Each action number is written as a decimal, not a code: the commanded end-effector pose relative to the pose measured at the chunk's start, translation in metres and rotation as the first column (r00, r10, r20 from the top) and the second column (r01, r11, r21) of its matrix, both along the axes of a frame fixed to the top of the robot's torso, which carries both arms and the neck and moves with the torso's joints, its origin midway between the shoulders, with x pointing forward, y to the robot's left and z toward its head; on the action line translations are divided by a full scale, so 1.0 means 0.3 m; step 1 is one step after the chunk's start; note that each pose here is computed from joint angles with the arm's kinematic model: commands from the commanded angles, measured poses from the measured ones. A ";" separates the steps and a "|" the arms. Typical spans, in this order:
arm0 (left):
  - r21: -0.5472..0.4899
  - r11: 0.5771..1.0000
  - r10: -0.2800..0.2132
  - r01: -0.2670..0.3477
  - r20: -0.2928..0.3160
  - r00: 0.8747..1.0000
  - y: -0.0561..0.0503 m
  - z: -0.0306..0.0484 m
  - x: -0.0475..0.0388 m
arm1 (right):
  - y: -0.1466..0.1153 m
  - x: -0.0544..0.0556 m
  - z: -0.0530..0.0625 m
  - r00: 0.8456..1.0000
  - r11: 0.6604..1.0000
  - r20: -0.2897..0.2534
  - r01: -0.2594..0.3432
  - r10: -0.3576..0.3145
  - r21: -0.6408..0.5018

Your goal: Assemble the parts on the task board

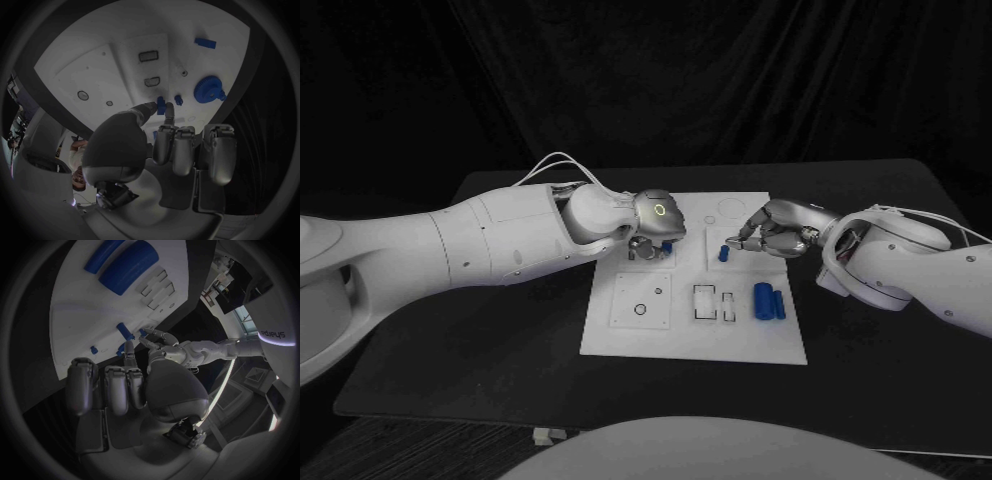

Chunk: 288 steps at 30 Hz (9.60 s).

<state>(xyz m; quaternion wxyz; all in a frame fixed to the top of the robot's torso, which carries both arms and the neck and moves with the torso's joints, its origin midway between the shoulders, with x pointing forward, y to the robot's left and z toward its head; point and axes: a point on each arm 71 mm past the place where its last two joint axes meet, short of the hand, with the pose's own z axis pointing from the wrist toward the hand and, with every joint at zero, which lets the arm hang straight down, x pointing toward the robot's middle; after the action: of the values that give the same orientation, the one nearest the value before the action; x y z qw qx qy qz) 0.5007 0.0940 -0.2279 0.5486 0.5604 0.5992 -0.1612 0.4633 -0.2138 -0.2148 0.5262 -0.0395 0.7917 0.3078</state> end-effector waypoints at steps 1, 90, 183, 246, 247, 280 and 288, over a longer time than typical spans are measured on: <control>0.009 1.000 -0.024 0.024 -0.017 1.000 -0.006 -0.005 -0.008 | -0.003 -0.001 -0.006 1.000 1.000 -0.011 0.011 -0.011 -0.011; -0.077 0.410 0.602 -0.909 -0.726 0.333 0.193 0.048 0.009 | -0.011 -0.012 0.021 0.999 0.999 -0.016 0.034 -0.034 0.014; -0.055 0.320 0.632 -0.946 -0.731 0.256 0.136 -0.096 -0.015 | 0.032 0.006 0.111 0.998 0.999 0.055 0.013 -0.015 0.042; -0.010 0.396 0.687 -0.918 -0.661 0.303 0.115 -0.117 -0.027 | 0.011 0.006 0.086 1.000 1.000 0.001 0.031 -0.031 -0.002; -0.011 0.395 0.687 -0.919 -0.661 0.303 0.116 -0.117 -0.026 | 0.010 0.006 0.085 1.000 0.999 -0.001 0.032 -0.032 -0.003; 0.008 0.421 0.680 -0.907 -0.664 0.311 0.111 -0.123 -0.027 | 0.007 0.004 0.074 0.999 0.999 -0.024 0.032 -0.032 -0.021; 0.017 0.425 0.682 -0.905 -0.663 0.308 0.113 -0.125 -0.027 | 0.007 0.002 0.071 0.999 0.999 -0.028 0.031 -0.032 -0.022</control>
<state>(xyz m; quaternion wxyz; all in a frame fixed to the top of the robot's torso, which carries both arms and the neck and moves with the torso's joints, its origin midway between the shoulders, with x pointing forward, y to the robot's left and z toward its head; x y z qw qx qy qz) 0.4979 0.1312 -0.2578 0.4551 -0.0232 0.8811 -0.1265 0.4645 -0.2108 -0.1916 0.5232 -0.0310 0.7976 0.2986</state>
